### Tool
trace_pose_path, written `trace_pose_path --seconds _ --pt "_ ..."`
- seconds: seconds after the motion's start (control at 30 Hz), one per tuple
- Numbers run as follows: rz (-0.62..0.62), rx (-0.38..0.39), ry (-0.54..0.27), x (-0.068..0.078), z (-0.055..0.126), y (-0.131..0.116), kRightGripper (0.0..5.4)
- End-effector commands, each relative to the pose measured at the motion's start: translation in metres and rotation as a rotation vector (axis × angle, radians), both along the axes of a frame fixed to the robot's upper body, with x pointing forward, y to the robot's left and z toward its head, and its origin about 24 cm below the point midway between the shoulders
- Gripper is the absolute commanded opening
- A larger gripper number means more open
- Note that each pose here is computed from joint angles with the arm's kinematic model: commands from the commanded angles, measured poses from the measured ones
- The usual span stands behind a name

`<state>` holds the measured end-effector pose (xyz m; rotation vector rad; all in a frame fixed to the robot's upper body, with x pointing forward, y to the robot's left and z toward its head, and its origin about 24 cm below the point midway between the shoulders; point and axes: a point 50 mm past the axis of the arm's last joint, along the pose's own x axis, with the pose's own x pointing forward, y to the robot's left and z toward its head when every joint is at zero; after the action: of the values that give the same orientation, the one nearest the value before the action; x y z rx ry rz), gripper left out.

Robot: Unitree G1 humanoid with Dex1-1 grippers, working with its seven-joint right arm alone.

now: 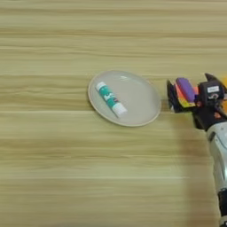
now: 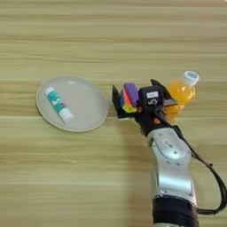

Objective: Move the objects on the table

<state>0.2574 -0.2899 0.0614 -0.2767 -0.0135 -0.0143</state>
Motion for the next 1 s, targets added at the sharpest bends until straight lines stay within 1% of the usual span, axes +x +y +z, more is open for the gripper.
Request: trace_pose_path --seconds 0.03,0.17,0.6,1.0 --pt "-0.017 0.009 -0.107 0.013 0.026 -0.011 5.38" --pt "-0.012 0.047 -0.091 0.014 0.022 -0.012 5.38" --pt "0.001 0.053 -0.086 0.015 0.02 -0.009 5.38" --pt "0.018 0.081 -0.05 0.018 0.012 -0.007 5.38"
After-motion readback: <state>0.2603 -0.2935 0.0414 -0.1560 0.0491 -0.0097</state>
